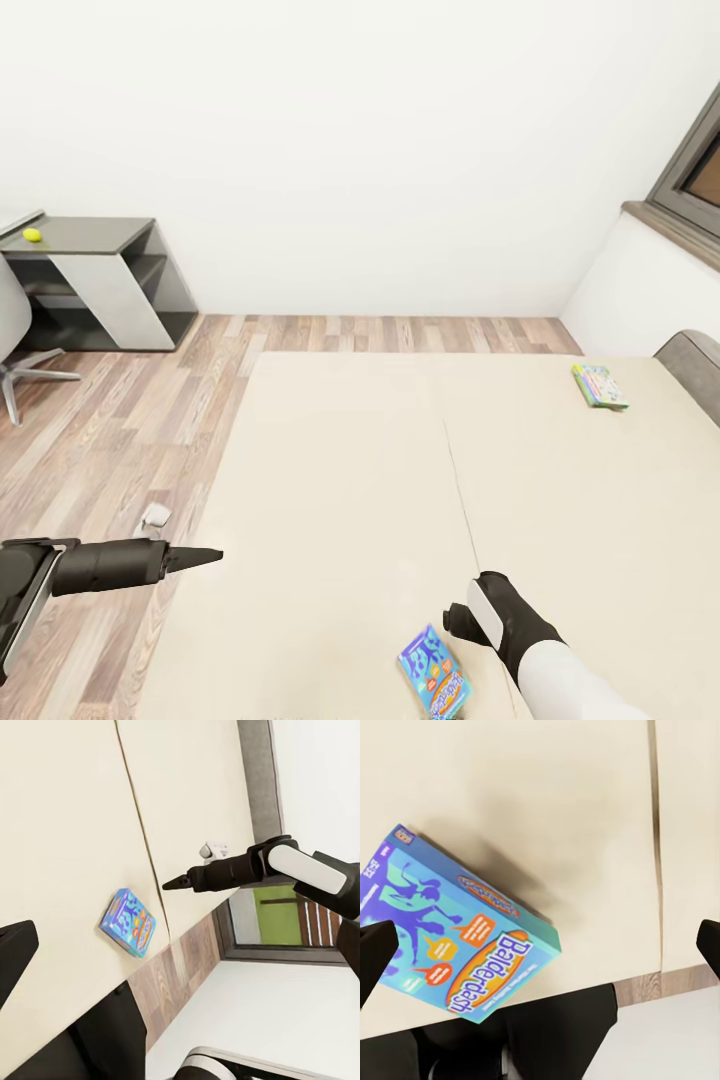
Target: Put all the toys in the child's room - the three board games (two on the bed and one on the table), the two jigsaw puzzles on the table, and the tennis ball on the table - inside the toy box on the table in the child's room.
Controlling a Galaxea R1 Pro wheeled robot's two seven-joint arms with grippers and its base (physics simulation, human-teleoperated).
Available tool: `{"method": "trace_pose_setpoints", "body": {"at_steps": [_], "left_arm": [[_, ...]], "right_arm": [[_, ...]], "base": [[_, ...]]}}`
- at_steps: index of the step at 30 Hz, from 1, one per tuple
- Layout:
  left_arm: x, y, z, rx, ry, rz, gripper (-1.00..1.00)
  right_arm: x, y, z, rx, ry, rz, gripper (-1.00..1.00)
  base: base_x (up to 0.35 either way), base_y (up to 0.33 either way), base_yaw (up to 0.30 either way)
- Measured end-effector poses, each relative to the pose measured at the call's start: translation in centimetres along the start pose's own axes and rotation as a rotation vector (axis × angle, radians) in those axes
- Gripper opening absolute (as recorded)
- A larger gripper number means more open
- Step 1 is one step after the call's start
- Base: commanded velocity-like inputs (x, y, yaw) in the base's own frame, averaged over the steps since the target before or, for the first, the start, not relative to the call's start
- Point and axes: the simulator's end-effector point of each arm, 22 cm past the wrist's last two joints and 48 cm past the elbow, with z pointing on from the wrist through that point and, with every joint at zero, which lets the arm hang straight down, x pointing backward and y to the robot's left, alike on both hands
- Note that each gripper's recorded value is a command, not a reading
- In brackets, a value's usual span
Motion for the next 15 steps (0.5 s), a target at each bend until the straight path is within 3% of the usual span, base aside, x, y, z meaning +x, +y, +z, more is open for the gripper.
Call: {"method": "trace_pose_setpoints", "body": {"at_steps": [11, 15], "left_arm": [[0.26, 0.41, 0.24, -0.001, 0.006, -0.010, 1.00], [0.27, 0.43, 0.23, -0.001, 0.006, -0.011, 1.00]], "right_arm": [[0.34, 0.01, 0.45, -0.001, 0.010, 0.000, 1.00], [0.25, 0.70, 0.48, -0.047, 0.009, 0.001, 1.00]], "base": [[0.000, 0.000, 0.000], [0.000, 0.000, 0.000]]}}
